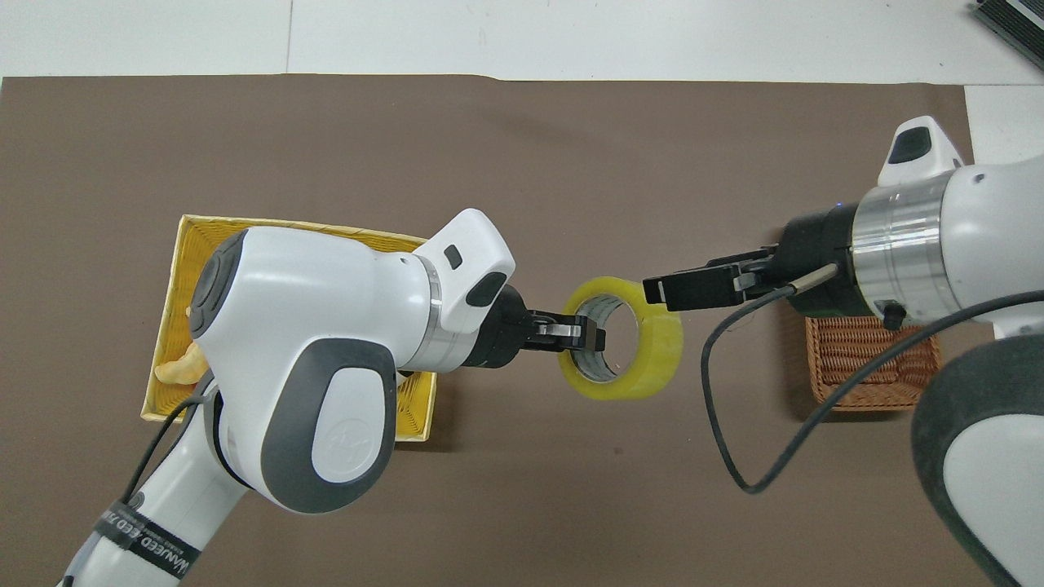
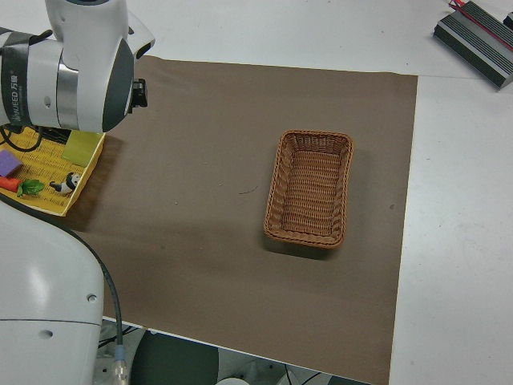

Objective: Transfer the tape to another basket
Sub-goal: 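Grasp the tape rim with the right gripper beside the left gripper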

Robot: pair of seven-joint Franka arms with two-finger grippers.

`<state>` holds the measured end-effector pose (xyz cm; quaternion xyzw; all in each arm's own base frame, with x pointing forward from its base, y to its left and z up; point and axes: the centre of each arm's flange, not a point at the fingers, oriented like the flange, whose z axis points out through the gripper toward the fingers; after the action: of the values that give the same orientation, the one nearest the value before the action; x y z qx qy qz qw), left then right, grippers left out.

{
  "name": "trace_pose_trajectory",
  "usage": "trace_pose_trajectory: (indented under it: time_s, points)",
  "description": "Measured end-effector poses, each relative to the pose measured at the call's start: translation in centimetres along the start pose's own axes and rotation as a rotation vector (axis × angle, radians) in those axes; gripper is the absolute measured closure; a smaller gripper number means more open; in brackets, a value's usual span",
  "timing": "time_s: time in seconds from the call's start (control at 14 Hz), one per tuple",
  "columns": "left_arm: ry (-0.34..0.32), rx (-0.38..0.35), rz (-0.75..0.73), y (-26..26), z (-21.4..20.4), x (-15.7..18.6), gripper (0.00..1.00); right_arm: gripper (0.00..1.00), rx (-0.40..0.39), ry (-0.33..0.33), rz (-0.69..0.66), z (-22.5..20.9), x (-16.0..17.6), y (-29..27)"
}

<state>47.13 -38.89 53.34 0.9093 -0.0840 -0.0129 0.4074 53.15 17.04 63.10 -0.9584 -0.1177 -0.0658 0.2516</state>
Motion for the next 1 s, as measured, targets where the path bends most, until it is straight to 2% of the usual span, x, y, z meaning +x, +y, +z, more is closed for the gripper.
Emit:
trace_pose_trajectory:
  time_s: [0.5, 0.57, 0.79, 1.0]
  points:
    - [0.000, 0.000, 0.000, 0.0, 0.0, 0.0, 0.78, 0.00, 0.008, -0.039, -0.057, 2.2, -0.6, -1.7]
    - [0.001, 0.000, 0.000, 0.0, 0.0, 0.0, 0.78, 0.05, 0.008, -0.042, -0.075, 2.3, -0.7, -1.6]
    - [0.007, -0.003, -0.002, 0.0, 0.2, 0.0, 0.78, 0.39, 0.008, -0.044, -0.098, 2.4, -0.9, -1.7]
    - [0.020, -0.010, -0.001, 0.3, 0.0, 0.0, 0.78, 0.42, 0.009, -0.032, -0.097, 2.0, -0.9, -1.8]
